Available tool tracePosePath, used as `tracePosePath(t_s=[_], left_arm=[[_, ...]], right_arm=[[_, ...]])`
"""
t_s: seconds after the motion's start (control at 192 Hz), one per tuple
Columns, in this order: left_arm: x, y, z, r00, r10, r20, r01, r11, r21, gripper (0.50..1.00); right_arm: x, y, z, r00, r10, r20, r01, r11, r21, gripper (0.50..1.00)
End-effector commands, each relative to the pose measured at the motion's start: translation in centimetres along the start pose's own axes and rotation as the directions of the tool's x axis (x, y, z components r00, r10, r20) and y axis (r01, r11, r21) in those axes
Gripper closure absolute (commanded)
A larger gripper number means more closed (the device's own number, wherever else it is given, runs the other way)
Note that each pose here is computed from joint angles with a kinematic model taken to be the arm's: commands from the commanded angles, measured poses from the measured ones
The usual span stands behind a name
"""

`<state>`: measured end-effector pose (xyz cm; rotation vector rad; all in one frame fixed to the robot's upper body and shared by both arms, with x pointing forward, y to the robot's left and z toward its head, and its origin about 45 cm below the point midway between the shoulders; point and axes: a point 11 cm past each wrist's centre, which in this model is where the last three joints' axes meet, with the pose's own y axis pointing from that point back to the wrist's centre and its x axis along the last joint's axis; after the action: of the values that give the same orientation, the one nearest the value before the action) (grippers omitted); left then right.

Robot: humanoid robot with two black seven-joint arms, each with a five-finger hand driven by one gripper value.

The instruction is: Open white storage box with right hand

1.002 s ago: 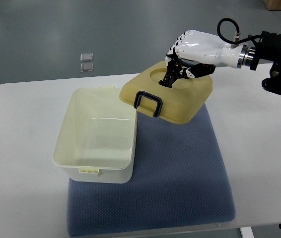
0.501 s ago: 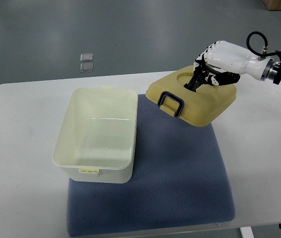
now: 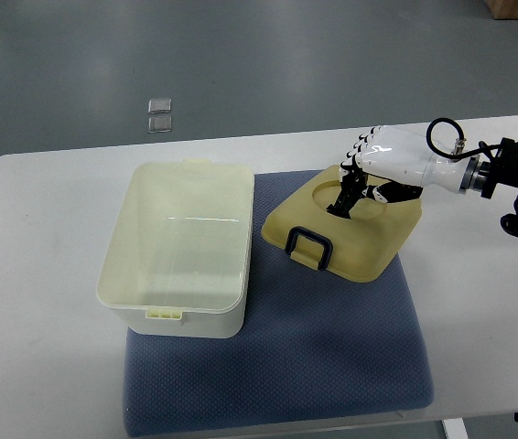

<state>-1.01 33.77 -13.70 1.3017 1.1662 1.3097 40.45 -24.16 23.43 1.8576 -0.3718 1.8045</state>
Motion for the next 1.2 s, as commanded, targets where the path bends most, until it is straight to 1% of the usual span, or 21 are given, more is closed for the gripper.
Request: tracePosePath(t_s=[0.0,0.287,0.35,0.365,0.371,0.376,0.381,0.386,0.391,0.397,0.402,0.407,0.418,0.423,0.444,0.527,0.595,0.783,1.013,1.133,1.195], left_arm=[[0.0,0.0,0.0,1.000,0.000,0.000,0.000,1.000,0.000,0.500],[0.0,0.0,0.0,1.000,0.000,0.000,0.000,1.000,0.000,0.500],[0.0,0.0,0.0,1.000,0.000,0.000,0.000,1.000,0.000,0.500],[0.0,0.0,0.0,1.000,0.000,0.002,0.000,1.000,0.001,0.500],[0.0,0.0,0.0,1.000,0.000,0.002,0.000,1.000,0.001,0.500],[0.0,0.0,0.0,1.000,0.000,0.000,0.000,1.000,0.000,0.500],[0.0,0.0,0.0,1.000,0.000,0.000,0.000,1.000,0.000,0.500],[0.0,0.0,0.0,1.000,-0.001,0.000,0.001,1.000,0.000,0.500],[0.0,0.0,0.0,1.000,-0.001,0.000,0.001,1.000,0.000,0.500],[0.0,0.0,0.0,1.000,-0.001,0.002,0.001,1.000,0.000,0.500],[0.0,0.0,0.0,1.000,-0.001,0.002,0.001,1.000,0.000,0.500],[0.0,0.0,0.0,1.000,0.000,0.000,0.000,1.000,0.001,0.500],[0.0,0.0,0.0,1.000,0.000,0.000,0.000,1.000,0.001,0.500],[0.0,0.0,0.1,1.000,0.000,0.000,0.000,1.000,0.000,0.500],[0.0,0.0,0.0,1.000,0.000,0.000,0.000,1.000,0.000,0.500],[0.0,0.0,0.1,1.000,0.000,0.002,0.000,1.000,-0.002,0.500],[0.0,0.0,0.0,1.000,-0.001,0.000,0.001,1.000,0.001,0.500],[0.0,0.0,0.0,1.000,0.000,0.002,0.000,1.000,0.000,0.500],[0.0,0.0,0.1,1.000,0.000,0.000,0.000,1.000,-0.002,0.500],[0.0,0.0,0.0,1.000,0.000,0.000,0.000,1.000,0.000,0.500],[0.0,0.0,0.0,1.000,-0.001,0.000,0.001,1.000,0.000,0.500]], right_arm=[[-0.2,-0.9,-0.9,1.000,-0.002,-0.020,0.003,0.999,0.039,1.000],[-1.9,-1.9,-2.9,0.999,-0.034,-0.027,0.036,0.994,0.102,1.000],[-2.6,-1.6,-3.1,0.999,-0.042,-0.017,0.044,0.994,0.101,0.940],[-2.7,-1.6,-3.1,0.999,-0.045,-0.015,0.046,0.994,0.101,0.896],[-2.7,-1.6,-3.1,0.999,-0.045,-0.015,0.046,0.994,0.101,0.895],[-2.8,-1.6,-3.1,0.999,-0.046,-0.013,0.047,0.994,0.101,0.867],[-2.8,-1.6,-3.1,0.999,-0.046,-0.013,0.047,0.994,0.101,0.867],[-2.9,-1.5,-3.2,0.999,-0.047,-0.012,0.048,0.994,0.101,0.832],[-2.9,-1.5,-3.2,0.999,-0.047,-0.012,0.048,0.994,0.101,0.832],[-2.9,-1.5,-3.2,0.999,-0.048,-0.011,0.048,0.994,0.101,0.798],[-2.9,-1.5,-3.2,0.999,-0.048,-0.011,0.048,0.994,0.101,0.797],[-2.9,-1.5,-3.2,0.999,-0.048,-0.011,0.048,0.994,0.101,0.769],[-2.9,-1.5,-3.2,0.999,-0.048,-0.011,0.048,0.994,0.101,0.769],[-3.0,-1.5,-3.2,0.999,-0.048,-0.009,0.049,0.994,0.101,0.744],[-3.0,-1.5,-3.2,0.999,-0.049,-0.008,0.050,0.994,0.101,0.709],[-3.3,-1.3,-3.3,0.999,-0.054,-0.003,0.054,0.994,0.099,0.646],[-3.5,-1.1,-3.2,0.998,-0.061,-0.004,0.062,0.993,0.097,0.617],[-2.5,-0.7,-2.2,0.998,-0.058,-0.021,0.060,0.995,0.076,0.613],[3.1,-0.4,1.2,0.999,0.012,-0.051,-0.012,1.000,-0.006,0.615],[7.1,-1.0,2.6,0.996,0.078,0.047,-0.076,0.996,-0.055,0.615],[8.8,-1.2,3.2,0.980,0.128,0.153,-0.116,0.990,-0.084,0.615]])
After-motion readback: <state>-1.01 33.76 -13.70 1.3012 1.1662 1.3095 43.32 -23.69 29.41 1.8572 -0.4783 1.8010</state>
